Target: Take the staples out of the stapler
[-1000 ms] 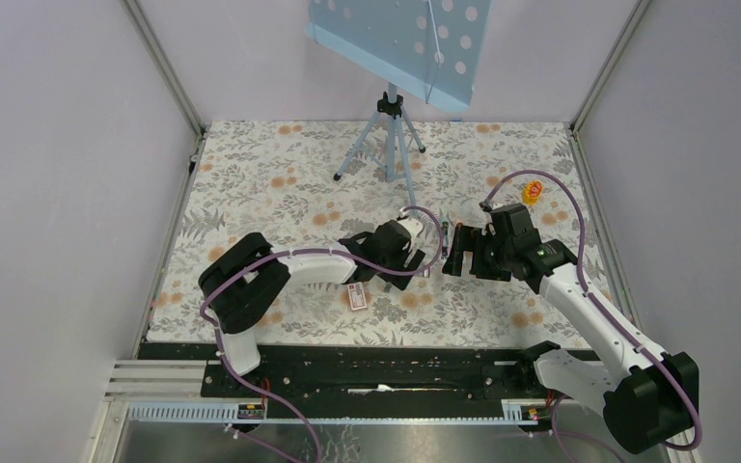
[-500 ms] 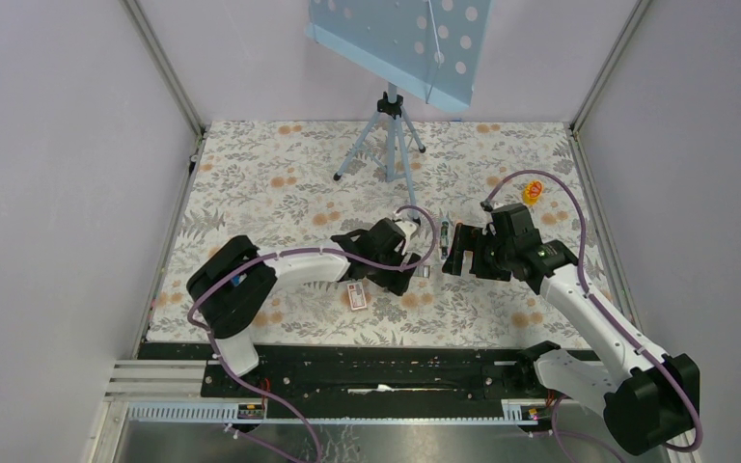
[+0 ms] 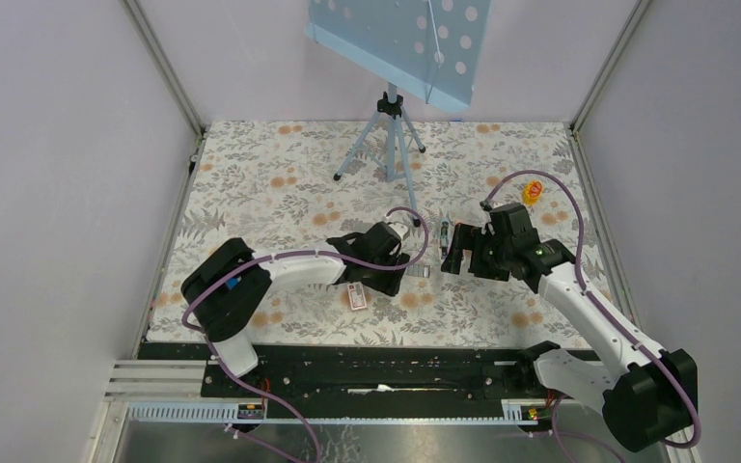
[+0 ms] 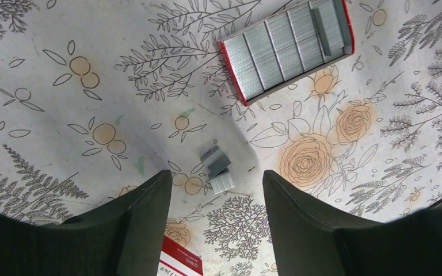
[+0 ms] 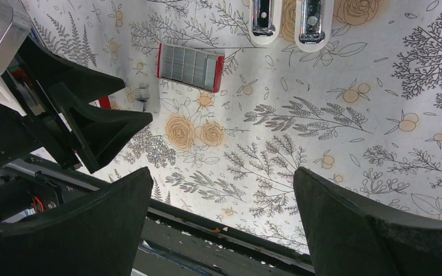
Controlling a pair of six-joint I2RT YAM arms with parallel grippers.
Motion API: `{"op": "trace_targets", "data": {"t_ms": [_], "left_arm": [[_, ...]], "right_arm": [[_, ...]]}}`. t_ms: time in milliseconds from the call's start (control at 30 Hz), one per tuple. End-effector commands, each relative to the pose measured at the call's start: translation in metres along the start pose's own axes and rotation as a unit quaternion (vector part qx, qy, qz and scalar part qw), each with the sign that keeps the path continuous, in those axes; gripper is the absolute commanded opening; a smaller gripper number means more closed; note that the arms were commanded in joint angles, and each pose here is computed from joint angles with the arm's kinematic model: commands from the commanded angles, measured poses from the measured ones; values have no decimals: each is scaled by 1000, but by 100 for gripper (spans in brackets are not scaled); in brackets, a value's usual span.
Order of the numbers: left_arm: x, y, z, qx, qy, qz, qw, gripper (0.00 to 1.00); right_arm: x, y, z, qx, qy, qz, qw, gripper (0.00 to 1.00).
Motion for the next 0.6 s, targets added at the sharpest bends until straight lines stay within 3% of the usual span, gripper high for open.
{"op": "trace_targets", "data": {"t_ms": [0, 267, 567], "left_arm": [[1, 2, -1, 5, 26, 0, 1000, 62], [-3, -14, -3, 33, 77, 13, 996, 60], [-13, -19, 9, 43, 94, 14, 995, 46]], "right_arm": [[2, 5, 1, -9, 4, 4, 1000, 100], [-1, 1, 1, -8, 0, 6, 1000, 100], [-1, 1, 2, -6, 0, 5, 1000, 100]]}}
Point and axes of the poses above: each gripper's point midway between its finger pads, its own z axis out along the fingers, its own x axis along the line the jaws close on, y = z × x, the point moved 6 cm from there along -z, back along the fingers, and after that the axes turned 2 degrees about z, right-handed, at the moved point
